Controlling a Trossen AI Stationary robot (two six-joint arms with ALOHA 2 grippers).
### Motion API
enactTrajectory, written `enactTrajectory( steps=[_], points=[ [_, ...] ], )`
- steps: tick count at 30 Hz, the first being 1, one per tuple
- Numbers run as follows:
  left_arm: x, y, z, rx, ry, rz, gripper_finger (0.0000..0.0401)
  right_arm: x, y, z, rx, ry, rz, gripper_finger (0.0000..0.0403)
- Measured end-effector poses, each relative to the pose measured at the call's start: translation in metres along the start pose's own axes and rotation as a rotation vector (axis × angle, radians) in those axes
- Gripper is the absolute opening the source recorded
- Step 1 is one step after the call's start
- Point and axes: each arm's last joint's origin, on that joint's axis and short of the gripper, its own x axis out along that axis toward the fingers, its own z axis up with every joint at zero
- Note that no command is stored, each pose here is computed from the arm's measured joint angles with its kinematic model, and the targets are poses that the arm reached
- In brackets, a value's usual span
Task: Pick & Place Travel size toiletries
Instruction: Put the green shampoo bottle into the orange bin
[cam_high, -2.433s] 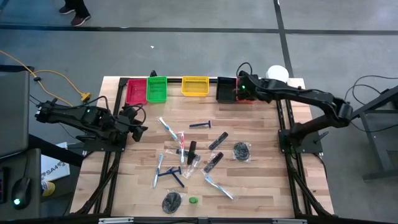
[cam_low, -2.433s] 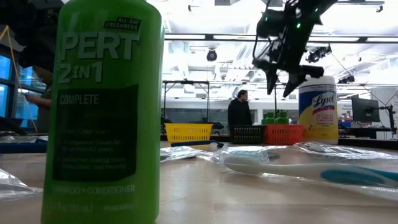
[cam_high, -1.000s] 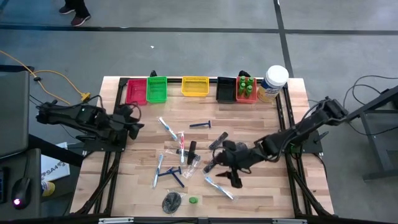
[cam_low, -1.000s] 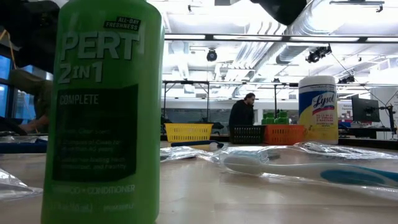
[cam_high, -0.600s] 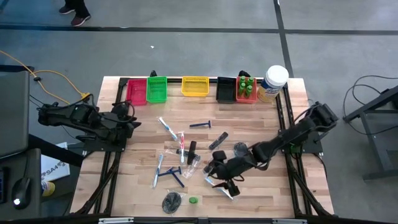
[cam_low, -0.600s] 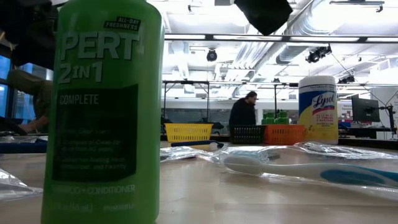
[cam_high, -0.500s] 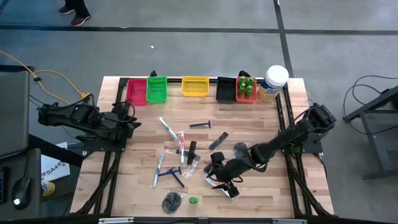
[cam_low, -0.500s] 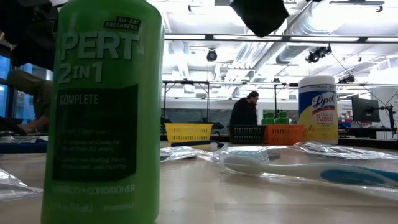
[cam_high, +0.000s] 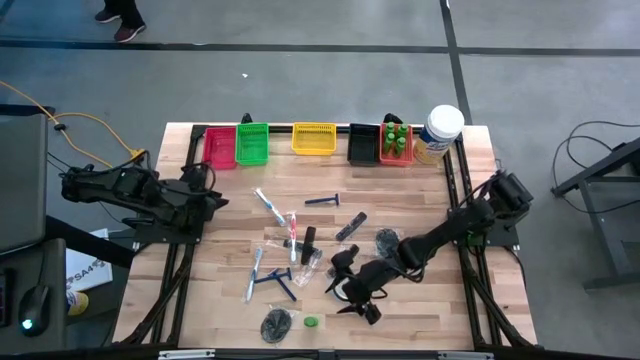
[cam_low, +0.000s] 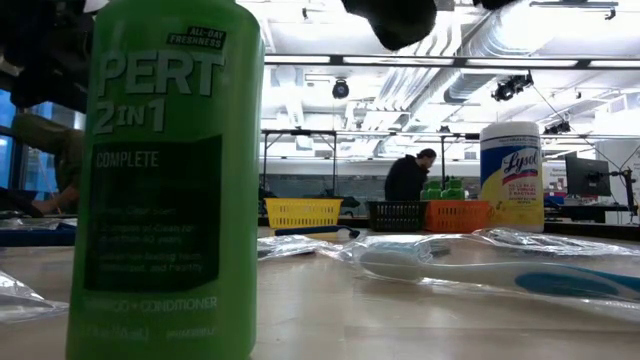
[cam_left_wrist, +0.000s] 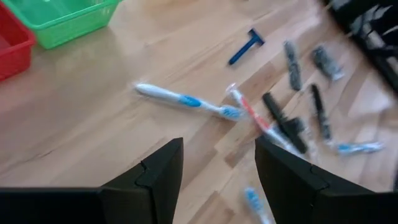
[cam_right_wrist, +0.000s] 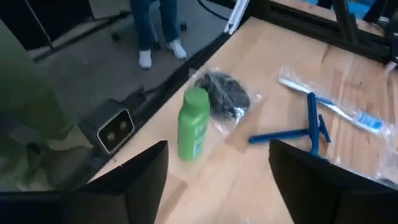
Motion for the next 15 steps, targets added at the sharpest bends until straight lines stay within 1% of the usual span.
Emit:
enactTrajectory(
  steps=[2, 3, 5, 7, 9, 11, 13, 15],
  points=[
    [0.0, -0.004, 0.002, -0.086, -0.019, -0.035, 0.0193, 0.001, 0.0, -0.001, 0.013, 0.004, -0.006, 0.0285],
    [0.0, -0.006, 0.003, -0.134, -0.028, -0.055, 0.0193, 0.001, 0.0, -0.001, 0.041, -0.005, -0.007, 0.0293],
    [0.0, -0.011, 0.006, -0.22, -0.046, -0.11, 0.0193, -0.001, -0.001, 0.002, 0.139, -0.024, -0.012, 0.0305],
    [-0.001, -0.016, 0.009, -0.255, -0.063, -0.164, 0.0193, -0.004, -0.002, 0.006, 0.286, -0.047, -0.037, 0.0312],
    [0.0, -0.022, 0.012, -0.236, -0.084, -0.205, 0.0193, -0.012, -0.003, 0.014, 0.436, -0.081, -0.064, 0.0315],
    [0.002, -0.029, 0.015, -0.208, -0.104, -0.235, 0.0193, -0.022, -0.005, 0.021, 0.559, -0.107, -0.07, 0.0315],
    [0.006, -0.036, 0.017, -0.179, -0.115, -0.246, 0.0193, -0.029, -0.008, 0.023, 0.64, -0.101, -0.076, 0.0313],
    [0.012, -0.044, 0.018, -0.145, -0.103, -0.259, 0.0193, -0.036, -0.009, 0.023, 0.687, -0.068, -0.086, 0.031]
  ],
)
